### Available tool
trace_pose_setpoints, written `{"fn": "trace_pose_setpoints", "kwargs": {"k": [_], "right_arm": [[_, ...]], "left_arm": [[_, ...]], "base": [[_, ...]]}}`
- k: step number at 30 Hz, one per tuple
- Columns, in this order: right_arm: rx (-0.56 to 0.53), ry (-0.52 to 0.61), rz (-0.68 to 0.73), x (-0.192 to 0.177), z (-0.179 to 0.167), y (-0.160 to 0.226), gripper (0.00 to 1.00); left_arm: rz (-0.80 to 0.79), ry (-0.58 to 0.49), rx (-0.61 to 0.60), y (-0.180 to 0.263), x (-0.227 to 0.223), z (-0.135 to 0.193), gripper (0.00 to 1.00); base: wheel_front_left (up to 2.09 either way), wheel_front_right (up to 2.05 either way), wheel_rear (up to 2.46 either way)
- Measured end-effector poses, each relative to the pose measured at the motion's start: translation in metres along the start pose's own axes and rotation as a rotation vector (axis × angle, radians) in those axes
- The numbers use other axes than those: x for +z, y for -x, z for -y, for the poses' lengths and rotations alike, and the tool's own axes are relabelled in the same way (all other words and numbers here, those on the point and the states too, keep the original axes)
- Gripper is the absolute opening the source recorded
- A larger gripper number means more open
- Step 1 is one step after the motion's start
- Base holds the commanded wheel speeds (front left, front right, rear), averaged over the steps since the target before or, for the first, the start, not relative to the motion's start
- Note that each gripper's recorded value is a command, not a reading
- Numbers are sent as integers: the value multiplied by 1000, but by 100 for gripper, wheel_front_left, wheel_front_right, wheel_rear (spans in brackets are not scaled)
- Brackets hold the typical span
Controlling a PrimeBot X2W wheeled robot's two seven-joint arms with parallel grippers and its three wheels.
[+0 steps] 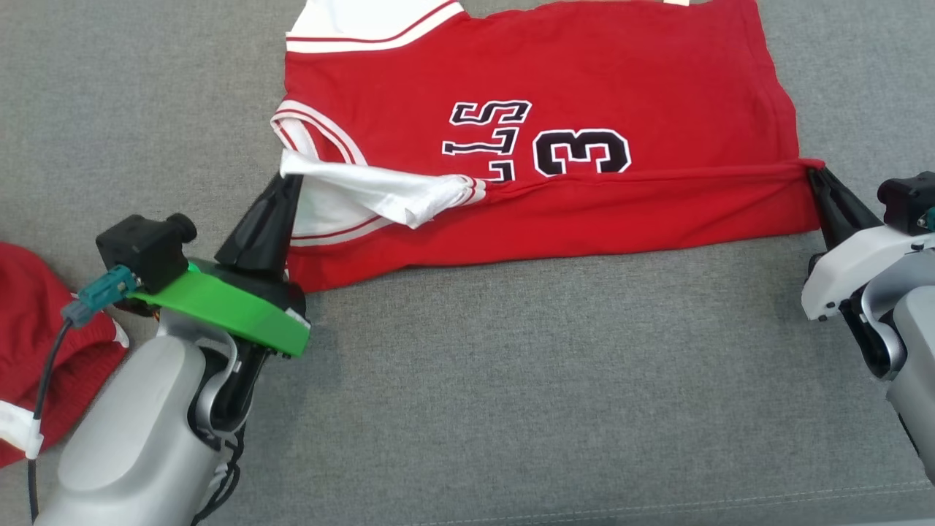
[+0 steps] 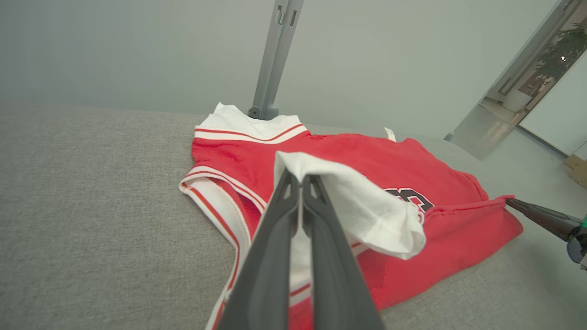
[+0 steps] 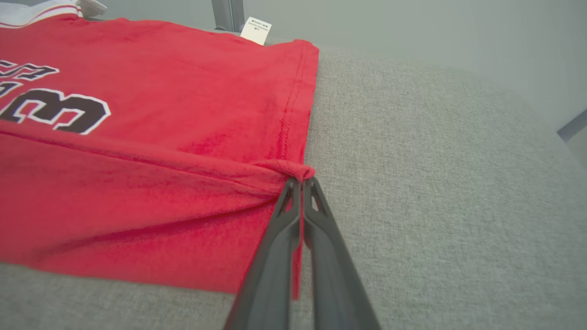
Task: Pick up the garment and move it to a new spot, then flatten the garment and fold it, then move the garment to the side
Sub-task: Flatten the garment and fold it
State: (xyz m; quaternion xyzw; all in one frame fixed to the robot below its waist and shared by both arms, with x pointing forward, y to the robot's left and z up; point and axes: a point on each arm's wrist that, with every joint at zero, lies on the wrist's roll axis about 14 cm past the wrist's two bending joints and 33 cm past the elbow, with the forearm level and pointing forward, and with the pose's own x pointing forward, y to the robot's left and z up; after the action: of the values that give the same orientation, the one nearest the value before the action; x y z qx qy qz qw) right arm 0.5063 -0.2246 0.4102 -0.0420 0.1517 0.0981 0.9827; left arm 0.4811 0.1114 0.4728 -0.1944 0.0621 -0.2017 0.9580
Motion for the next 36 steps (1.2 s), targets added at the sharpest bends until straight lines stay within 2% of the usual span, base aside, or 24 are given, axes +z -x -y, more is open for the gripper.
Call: {"fn": "trace_pose_setpoints", "kwargs": {"k": [4, 12, 13, 14, 15, 16, 21, 25, 29, 36], "right_arm": [[6, 17, 35, 6, -1, -13, 0], [30, 48, 49, 5, -8, -36, 0], [30, 48, 49, 5, -8, -36, 0], [29, 47, 50, 5, -8, -38, 27], [28, 50, 50, 5, -8, -39, 93], [24, 51, 51, 5, -6, -40, 100], [-6, 44, 129, 29, 0, -39, 100], [-40, 40, 167, 34, 7, -25, 100], [-67, 20, 166, 25, 8, -7, 100], [-90, -16, 156, 14, 4, 10, 100]], "left_arm": [[26, -36, 26, -13, 2, -12, 0], [-35, -70, 69, -28, -22, -36, 0], [-35, -70, 69, -28, -22, -36, 4], [-33, -64, 76, -30, -23, -38, 36], [-31, -61, 83, -32, -23, -39, 82], [-27, -60, 86, -33, -23, -40, 100], [23, -34, 125, -33, -12, -43, 100], [0, 44, 161, -14, -29, -41, 100], [-98, 139, 231, 9, -54, -41, 100], [-249, 231, 358, 44, -88, -45, 100]], "base": [[0, 0, 0], [0, 0, 0], [0, 0, 0], [0, 0, 0], [0, 0, 0], [0, 0, 0], [0, 0, 0], [0, 0, 0], [0, 0, 0], [0, 0, 0]]}}
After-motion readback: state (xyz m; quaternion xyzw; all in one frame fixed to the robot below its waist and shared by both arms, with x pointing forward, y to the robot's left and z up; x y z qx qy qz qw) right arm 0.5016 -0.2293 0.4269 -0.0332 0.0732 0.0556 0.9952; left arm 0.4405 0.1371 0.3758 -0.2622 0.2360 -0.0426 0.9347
